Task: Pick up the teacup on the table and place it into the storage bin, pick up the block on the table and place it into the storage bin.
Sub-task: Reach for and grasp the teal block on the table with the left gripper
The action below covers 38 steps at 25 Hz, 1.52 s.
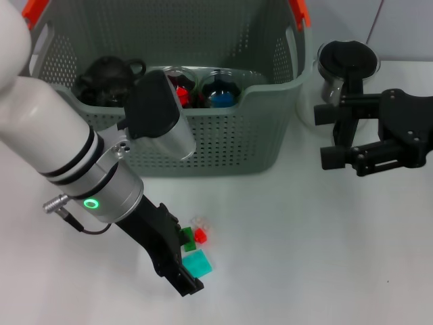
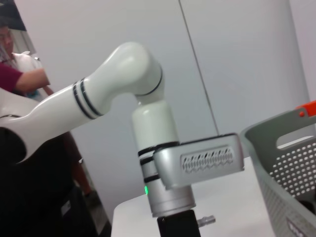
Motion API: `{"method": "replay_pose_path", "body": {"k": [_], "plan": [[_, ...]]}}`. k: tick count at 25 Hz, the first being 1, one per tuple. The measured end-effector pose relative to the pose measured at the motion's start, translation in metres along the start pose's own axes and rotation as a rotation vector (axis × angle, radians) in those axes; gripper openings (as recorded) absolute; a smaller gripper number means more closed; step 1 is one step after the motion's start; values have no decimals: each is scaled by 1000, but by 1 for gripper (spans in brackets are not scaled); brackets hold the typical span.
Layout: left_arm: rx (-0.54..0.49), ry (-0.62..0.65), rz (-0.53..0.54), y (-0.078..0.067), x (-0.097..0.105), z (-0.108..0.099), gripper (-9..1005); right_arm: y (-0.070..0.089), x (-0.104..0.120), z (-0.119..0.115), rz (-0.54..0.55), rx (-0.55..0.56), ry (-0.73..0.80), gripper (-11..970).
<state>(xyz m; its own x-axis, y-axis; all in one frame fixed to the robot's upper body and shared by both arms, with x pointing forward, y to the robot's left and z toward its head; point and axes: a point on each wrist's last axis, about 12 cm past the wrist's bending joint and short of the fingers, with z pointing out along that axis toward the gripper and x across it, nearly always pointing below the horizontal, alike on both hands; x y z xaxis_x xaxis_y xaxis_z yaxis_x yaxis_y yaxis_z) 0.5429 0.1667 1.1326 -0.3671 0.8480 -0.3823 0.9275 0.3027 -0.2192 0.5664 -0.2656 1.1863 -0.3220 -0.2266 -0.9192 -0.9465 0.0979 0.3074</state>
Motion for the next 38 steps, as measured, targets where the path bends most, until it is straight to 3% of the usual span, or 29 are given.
{"method": "replay_pose_path", "body": {"k": [14,38], "plan": [[-13,30,24,-2,12,17,912,-5,-3,6,-26,29,-17,931],[-39,57,73,-4,0,23,909,-3,1,1,-23,38,-47,932]]}}
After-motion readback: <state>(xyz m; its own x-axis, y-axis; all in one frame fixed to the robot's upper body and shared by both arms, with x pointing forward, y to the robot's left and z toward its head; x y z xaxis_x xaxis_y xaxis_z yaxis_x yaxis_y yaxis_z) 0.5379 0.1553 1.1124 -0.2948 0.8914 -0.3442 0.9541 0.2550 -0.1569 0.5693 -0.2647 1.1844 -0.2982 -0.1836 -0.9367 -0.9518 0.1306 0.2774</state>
